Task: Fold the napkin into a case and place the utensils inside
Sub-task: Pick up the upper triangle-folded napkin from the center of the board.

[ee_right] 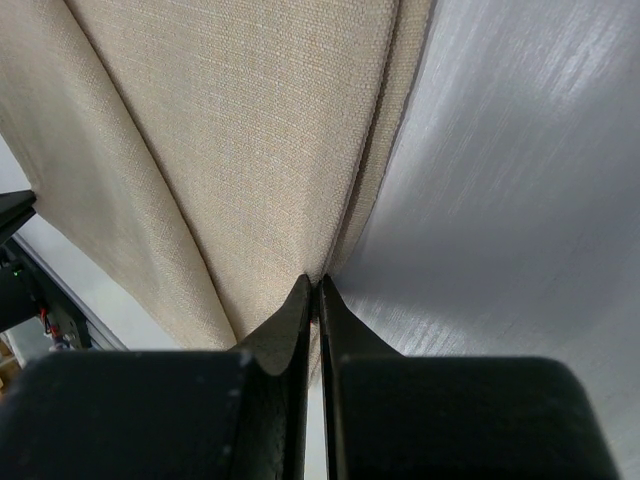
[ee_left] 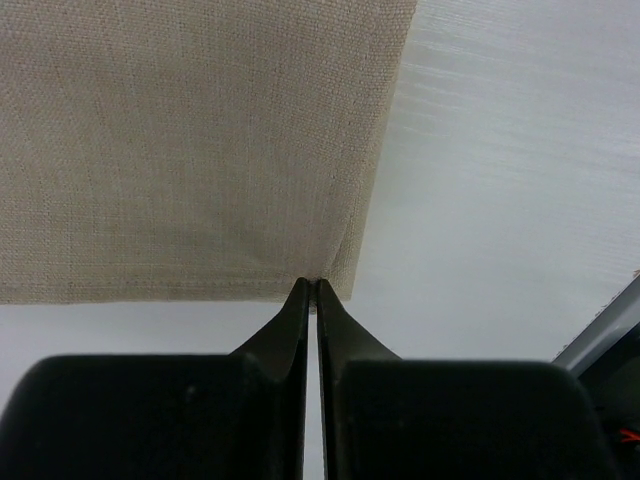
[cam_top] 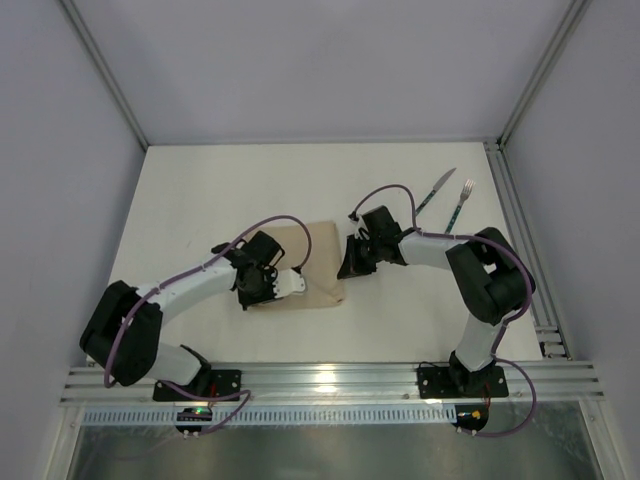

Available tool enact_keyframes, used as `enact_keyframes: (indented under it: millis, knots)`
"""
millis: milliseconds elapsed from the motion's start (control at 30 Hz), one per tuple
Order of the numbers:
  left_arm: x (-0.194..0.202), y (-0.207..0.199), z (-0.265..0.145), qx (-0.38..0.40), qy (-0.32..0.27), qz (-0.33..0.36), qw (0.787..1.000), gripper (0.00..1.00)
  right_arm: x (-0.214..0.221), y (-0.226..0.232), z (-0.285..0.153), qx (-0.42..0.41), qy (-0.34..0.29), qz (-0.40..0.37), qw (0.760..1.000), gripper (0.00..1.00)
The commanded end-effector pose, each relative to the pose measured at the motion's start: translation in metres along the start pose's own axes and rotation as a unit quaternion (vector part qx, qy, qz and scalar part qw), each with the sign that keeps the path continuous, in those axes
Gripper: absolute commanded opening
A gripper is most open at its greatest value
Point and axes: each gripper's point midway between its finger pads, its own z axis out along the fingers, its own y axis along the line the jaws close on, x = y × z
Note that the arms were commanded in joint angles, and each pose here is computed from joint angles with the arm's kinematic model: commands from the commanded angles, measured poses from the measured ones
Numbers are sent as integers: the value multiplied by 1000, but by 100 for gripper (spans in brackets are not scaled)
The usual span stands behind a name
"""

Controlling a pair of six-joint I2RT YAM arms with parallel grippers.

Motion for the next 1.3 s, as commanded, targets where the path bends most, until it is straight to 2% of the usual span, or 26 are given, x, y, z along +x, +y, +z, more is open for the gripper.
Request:
enact_keyframes:
  millis: [0, 133, 167, 200, 267, 300, 333, 433, 467, 567, 633, 733, 933, 1267]
  knots:
    - [9, -1, 3, 3, 15, 7, 1000, 0, 9, -19, 3, 30, 9, -2, 1000, 4]
    - [8, 1, 9, 3, 11, -1, 1000, 0, 9, -17, 3, 26, 13, -6, 1000, 4]
    - [7, 1, 9, 4, 9, -2, 1000, 0, 10, -16, 2, 25, 16, -9, 1000, 14]
    - [4, 1, 10, 7, 4, -5, 1000, 0, 9, -15, 0, 25, 15, -11, 1000, 18]
    - [2, 1, 11, 9, 1, -10, 1000, 6, 10, -15, -8, 32, 11, -21, 999, 29]
    - [0, 2, 10, 8, -3, -11, 1000, 8, 10, -14, -13, 34, 8, -26, 999, 39]
    - [-1, 1, 11, 7, -6, -12, 1000, 16, 15, -15, -16, 36, 11, -28, 999, 44]
    - [-4, 2, 9, 2, -16, -13, 1000, 25, 20, -10, -30, 29, 1, -45, 999, 52]
    - [-6, 3, 6, -3, -23, -14, 1000, 31, 22, -10, -33, 28, -1, -49, 998, 53]
    - [-9, 3, -2, -10, -36, -14, 999, 41, 31, -7, -39, 22, -6, -61, 998, 56]
    - [-9, 3, -6, -16, -39, -14, 999, 45, 41, -3, -38, 13, 4, -62, 998, 57]
    - [-10, 4, -9, -23, -44, -17, 999, 45, 49, 3, -34, 3, 7, -81, 997, 57]
    - [-7, 4, -1, -22, -35, -25, 999, 45, 41, 18, -35, -24, -24, -121, 992, 57]
    - [-9, 9, 6, -24, -34, -35, 999, 45, 53, 34, -29, -54, -15, -159, 986, 56]
